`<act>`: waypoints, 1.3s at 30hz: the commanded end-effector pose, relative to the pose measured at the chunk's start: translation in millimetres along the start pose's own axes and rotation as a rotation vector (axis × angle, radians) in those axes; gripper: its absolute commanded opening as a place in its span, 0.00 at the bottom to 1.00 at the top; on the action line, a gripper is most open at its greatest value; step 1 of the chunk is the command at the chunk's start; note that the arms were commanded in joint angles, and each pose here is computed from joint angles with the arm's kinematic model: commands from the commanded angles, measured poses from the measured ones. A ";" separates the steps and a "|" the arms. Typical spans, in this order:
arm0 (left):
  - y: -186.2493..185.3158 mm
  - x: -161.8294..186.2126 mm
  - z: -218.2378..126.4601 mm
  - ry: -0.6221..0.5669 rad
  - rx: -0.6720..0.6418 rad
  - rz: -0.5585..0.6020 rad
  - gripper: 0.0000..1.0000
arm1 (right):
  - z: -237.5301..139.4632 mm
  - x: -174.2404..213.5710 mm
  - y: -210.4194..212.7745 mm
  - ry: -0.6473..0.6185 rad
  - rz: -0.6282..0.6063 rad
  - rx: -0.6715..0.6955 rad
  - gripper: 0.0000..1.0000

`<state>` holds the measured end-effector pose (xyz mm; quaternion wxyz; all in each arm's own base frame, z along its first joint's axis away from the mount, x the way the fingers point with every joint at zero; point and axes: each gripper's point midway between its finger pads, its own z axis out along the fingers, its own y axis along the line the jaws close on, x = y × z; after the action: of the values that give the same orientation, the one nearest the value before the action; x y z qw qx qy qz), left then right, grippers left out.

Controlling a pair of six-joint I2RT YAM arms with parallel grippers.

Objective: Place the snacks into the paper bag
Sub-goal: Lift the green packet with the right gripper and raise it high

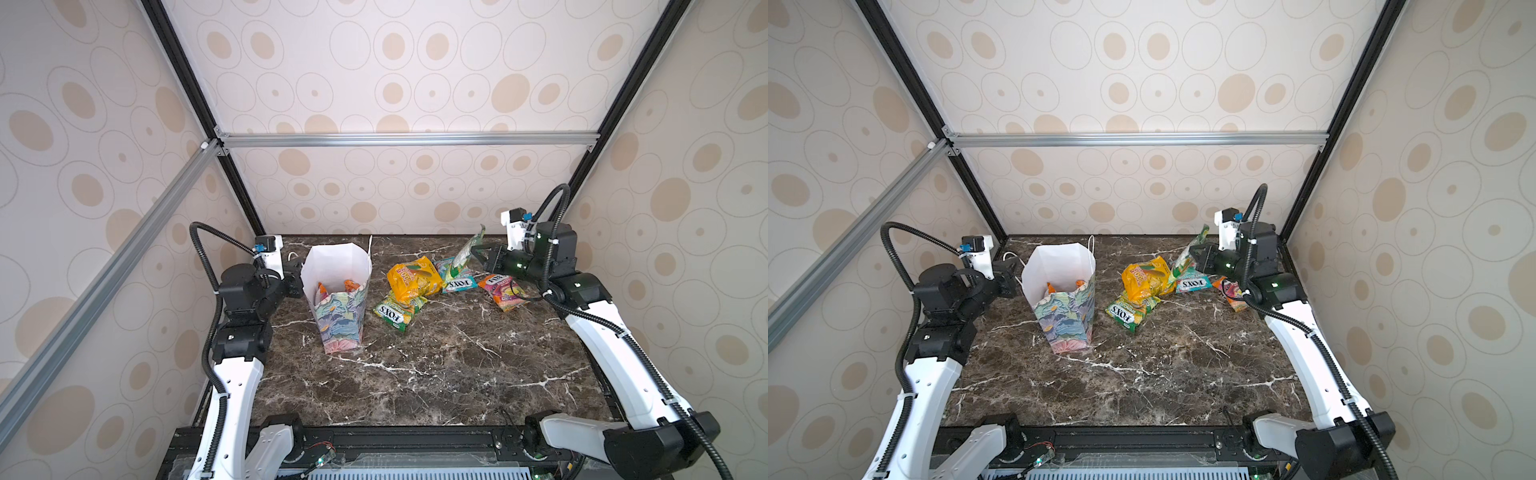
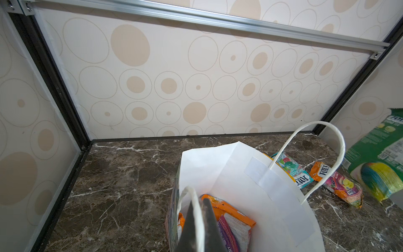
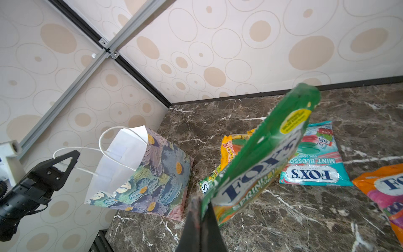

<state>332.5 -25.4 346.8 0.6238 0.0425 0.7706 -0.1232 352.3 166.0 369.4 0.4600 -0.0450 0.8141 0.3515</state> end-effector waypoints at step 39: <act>-2.5 -22.8 -7.7 -0.066 0.002 0.037 0.00 | 54.4 -102.0 209.3 -0.124 -0.292 -0.435 0.00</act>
<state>332.0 -25.4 347.3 0.6244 0.0425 0.7702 -0.1230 382.4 327.5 508.9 0.5057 -0.2158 0.7118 0.4371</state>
